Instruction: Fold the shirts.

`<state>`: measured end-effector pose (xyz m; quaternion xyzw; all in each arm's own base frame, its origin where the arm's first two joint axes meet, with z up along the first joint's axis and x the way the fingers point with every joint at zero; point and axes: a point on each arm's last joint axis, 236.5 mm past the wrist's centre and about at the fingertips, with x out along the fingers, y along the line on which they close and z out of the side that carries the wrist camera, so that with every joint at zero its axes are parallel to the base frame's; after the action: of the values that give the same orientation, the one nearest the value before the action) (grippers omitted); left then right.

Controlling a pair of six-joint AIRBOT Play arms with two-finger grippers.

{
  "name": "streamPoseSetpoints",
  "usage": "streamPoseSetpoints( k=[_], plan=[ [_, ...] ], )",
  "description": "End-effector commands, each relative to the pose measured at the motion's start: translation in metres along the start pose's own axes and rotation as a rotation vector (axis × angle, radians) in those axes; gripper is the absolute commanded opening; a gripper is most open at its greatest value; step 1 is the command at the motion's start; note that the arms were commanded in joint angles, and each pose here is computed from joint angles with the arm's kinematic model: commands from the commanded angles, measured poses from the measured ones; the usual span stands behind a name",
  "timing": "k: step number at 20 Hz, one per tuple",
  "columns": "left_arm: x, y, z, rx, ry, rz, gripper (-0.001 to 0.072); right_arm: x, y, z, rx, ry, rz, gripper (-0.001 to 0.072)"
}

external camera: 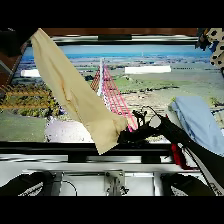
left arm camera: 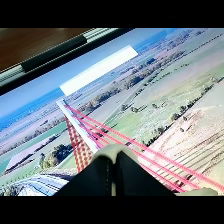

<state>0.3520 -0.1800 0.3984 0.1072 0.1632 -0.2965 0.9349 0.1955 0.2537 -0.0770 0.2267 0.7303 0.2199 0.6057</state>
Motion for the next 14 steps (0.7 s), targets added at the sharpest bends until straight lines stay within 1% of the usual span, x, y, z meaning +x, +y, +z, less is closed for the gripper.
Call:
streamPoseSetpoints(
  k=[1, 6, 7, 8, 9, 11, 12, 13, 14],
  plan=[
    [0.000, 0.001, -0.003, 0.000, 0.012, 0.003, 0.0036, 0.019, 0.016, 0.025, 0.106, -0.064, 0.114, 0.0670],
    [0.000, 0.001, -0.003, 0.004, 0.012, 0.003, 0.0035, 0.020, 0.010, 0.044, 0.145, -0.140, 0.099, 0.0666],
    [0.000, 0.001, -0.003, 0.004, 0.012, 0.003, 0.0035, 0.019, 0.009, 0.048, 0.152, -0.156, 0.097, 0.0592],
    [0.000, 0.001, -0.003, 0.004, 0.012, 0.004, 0.0036, 0.019, 0.008, 0.050, 0.155, -0.164, 0.094, 0.0495],
    [0.000, 0.001, -0.003, 0.004, 0.011, 0.004, 0.0035, 0.019, 0.008, 0.051, 0.157, -0.167, 0.093, 0.0479],
    [0.000, 0.002, -0.003, 0.006, 0.013, 0.008, 0.0036, 0.019, 0.007, 0.051, 0.157, -0.167, 0.090, 0.0249],
    [0.000, 0.003, -0.004, 0.008, 0.015, 0.014, 0.0036, 0.019, 0.006, 0.051, 0.154, -0.167, 0.086, 0.0197],
    [0.000, 0.005, -0.004, 0.010, 0.017, 0.021, 0.0036, 0.019, 0.007, 0.049, 0.151, -0.161, 0.086, 0.0112],
    [0.000, 0.006, -0.004, 0.012, 0.019, 0.026, 0.0035, 0.018, 0.009, 0.045, 0.140, -0.142, 0.090, 0.0114]
  ],
)
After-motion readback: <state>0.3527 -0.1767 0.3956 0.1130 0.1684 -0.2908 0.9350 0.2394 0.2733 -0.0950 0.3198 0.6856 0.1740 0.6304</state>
